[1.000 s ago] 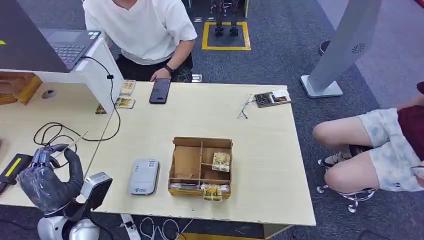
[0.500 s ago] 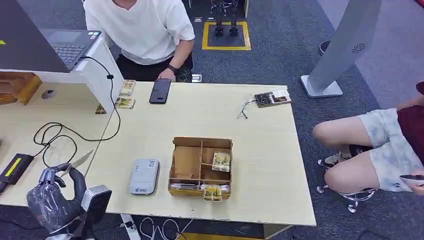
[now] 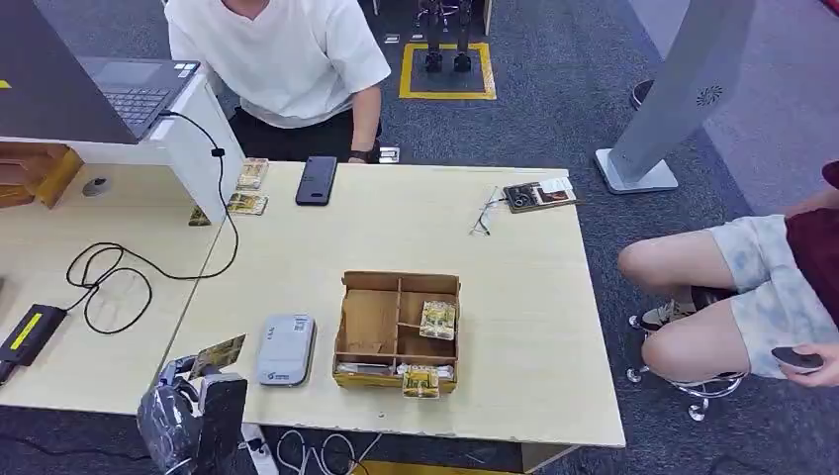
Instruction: Pass the card to the sensor for recognition and then transmit it.
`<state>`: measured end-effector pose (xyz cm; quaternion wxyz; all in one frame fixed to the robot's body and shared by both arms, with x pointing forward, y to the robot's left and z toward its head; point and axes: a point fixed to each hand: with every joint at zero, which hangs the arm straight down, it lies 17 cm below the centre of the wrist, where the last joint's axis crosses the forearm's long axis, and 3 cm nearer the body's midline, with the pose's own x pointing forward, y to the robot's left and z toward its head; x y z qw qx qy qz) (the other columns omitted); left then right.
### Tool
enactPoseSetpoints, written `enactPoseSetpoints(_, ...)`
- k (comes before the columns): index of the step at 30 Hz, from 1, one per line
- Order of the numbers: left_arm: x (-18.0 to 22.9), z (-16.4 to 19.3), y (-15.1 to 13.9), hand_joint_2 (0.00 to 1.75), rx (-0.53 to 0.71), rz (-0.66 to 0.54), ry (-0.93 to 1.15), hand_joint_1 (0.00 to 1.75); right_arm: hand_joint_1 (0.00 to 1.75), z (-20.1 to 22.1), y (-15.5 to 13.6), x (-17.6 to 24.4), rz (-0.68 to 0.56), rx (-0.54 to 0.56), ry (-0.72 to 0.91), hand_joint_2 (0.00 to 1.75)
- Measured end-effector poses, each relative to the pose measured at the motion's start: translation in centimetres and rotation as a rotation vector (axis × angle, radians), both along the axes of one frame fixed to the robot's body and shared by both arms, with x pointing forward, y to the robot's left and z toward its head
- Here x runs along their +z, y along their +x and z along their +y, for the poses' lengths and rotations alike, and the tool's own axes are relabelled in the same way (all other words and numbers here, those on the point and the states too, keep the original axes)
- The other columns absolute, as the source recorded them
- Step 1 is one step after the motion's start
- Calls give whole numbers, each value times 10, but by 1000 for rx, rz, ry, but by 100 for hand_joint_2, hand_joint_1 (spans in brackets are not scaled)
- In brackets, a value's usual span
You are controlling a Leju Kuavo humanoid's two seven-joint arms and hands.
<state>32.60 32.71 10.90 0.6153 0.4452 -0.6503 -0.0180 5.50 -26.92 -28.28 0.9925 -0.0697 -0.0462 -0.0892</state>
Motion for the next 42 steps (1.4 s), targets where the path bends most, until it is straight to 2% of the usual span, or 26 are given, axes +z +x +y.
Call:
enactPoseSetpoints(9, -35, -7, 3, 175, -59, 53, -213, 175, 0, -1, -1, 0, 5, 8, -2, 175)
enactPoseSetpoints(20, -71, -13, 1, 175, -87, 124, -308, 175, 0, -1, -2, 0, 7, 23, -6, 175)
enactPoseSetpoints(28, -86, -18, 7, 175, -110, 97, -482, 175, 0, -2, -2, 0, 4, 25, -13, 175)
enactPoseSetpoints(33, -95, -25, 10, 175, -125, 51, -687, 175, 0, -3, -2, 0, -2, 27, -19, 175)
enactPoseSetpoints(42, -102, -22, 12, 175, -98, -21, -925, 175, 0, -5, -2, 0, -4, 39, -28, 175)
